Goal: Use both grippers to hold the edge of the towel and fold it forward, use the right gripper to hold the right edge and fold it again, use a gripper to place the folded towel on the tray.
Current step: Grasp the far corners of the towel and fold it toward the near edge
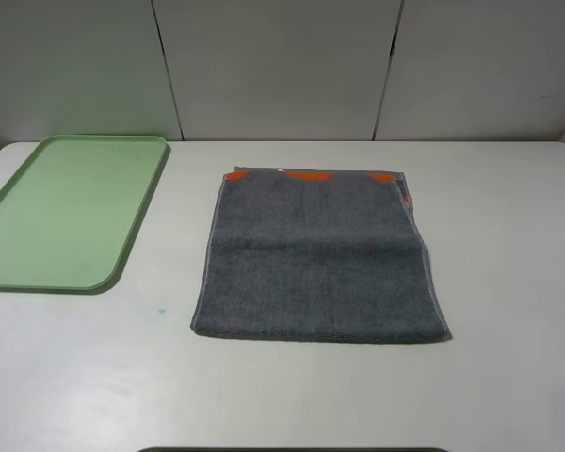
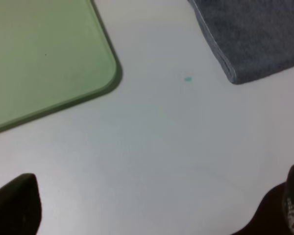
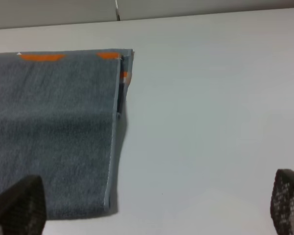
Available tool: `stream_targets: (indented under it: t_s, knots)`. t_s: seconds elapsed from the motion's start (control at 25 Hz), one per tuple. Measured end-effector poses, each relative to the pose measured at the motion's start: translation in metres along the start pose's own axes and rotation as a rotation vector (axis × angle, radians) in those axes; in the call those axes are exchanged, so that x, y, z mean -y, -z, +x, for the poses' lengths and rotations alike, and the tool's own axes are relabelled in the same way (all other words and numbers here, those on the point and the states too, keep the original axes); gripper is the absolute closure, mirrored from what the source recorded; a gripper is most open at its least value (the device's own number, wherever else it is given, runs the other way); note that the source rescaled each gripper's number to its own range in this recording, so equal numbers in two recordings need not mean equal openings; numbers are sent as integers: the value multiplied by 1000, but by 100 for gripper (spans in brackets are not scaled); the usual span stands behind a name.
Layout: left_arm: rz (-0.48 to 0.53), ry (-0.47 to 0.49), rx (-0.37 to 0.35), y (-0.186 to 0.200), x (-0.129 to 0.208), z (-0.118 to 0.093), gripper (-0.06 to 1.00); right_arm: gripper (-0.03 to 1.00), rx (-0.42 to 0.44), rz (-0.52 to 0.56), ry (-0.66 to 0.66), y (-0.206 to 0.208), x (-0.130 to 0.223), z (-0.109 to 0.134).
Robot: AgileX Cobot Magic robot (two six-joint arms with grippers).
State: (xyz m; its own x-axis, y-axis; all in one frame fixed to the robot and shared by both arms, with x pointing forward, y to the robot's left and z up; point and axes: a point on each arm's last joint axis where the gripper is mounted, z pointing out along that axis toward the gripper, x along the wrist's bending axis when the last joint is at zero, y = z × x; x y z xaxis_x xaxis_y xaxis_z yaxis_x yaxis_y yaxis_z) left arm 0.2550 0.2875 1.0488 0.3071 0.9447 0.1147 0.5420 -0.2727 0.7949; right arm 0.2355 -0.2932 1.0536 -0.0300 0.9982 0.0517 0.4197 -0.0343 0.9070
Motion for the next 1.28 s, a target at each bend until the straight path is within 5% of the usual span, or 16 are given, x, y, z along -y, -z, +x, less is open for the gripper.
stream_targets:
  t_s: [1.28]
  knots:
    - [-2, -1, -2, 0, 0, 0, -5, -3, 0, -1, 0, 0, 0, 0]
